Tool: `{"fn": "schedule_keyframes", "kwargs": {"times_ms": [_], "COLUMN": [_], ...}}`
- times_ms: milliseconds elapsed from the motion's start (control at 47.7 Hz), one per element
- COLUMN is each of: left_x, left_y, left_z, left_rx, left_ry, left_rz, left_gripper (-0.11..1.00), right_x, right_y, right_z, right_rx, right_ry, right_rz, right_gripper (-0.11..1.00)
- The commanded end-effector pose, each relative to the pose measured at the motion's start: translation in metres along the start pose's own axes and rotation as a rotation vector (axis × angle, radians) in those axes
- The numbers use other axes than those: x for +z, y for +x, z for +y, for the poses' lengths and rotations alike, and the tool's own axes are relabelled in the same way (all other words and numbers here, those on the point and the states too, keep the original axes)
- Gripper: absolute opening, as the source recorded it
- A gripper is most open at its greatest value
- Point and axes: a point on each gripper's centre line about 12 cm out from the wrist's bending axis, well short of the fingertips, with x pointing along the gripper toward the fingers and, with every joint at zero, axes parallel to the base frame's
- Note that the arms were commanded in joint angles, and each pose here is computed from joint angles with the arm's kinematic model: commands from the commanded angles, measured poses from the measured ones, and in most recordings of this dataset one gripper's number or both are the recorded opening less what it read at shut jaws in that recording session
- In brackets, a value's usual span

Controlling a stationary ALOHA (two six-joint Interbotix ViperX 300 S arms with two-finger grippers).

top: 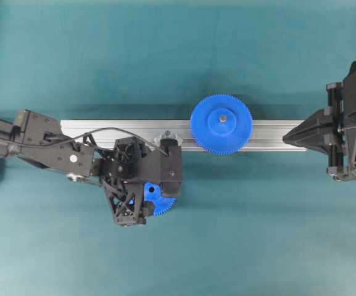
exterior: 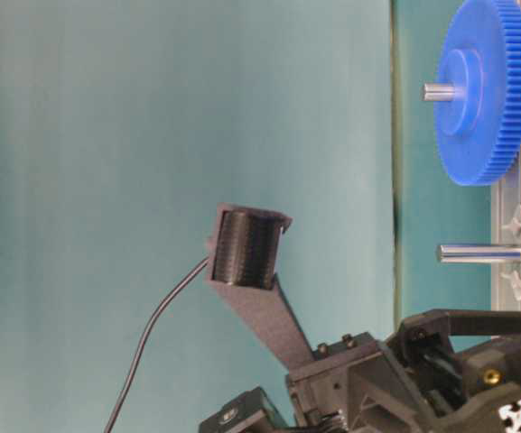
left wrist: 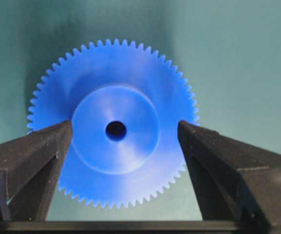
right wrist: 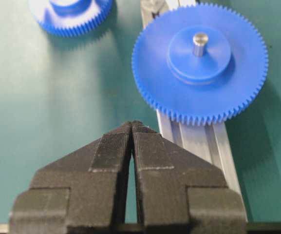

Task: Find the location of the shaft and insert the small gear.
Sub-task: 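Lower the left gripper over the small blue gear and close on its hub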

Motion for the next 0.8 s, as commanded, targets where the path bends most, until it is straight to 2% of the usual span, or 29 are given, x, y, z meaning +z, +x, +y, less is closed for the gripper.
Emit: {"fn": "schedule_keyframes", "kwargs": {"times_ms": [0,315,776], "left_x": [0.0086,0.0016,-0.0013], "left_y": [-0.0033,0.0027,0.0057], "left_z": [-0.0039,-0.0027,-0.0022], "left_rx": [-0.007,0.0,0.002], "left_ry": [0.006,0.008,0.005], "left_rz": [-0.021,0.019,0.029], "left_gripper": [0.9,0.9,0.9], "right_x": [0.0042,0.0033,-0.001], "right_y": [-0.0012,-0.0068,-0.0101], "right_z": [-0.0001,-0.0002,-0.0008], "right_rx": [0.0,0.004,0.006], "right_ry": [0.009,0.009,0.055], "right_rz": [-0.023,-0.048,-0.055], "right_gripper": [0.08,0.08,0.08]}}
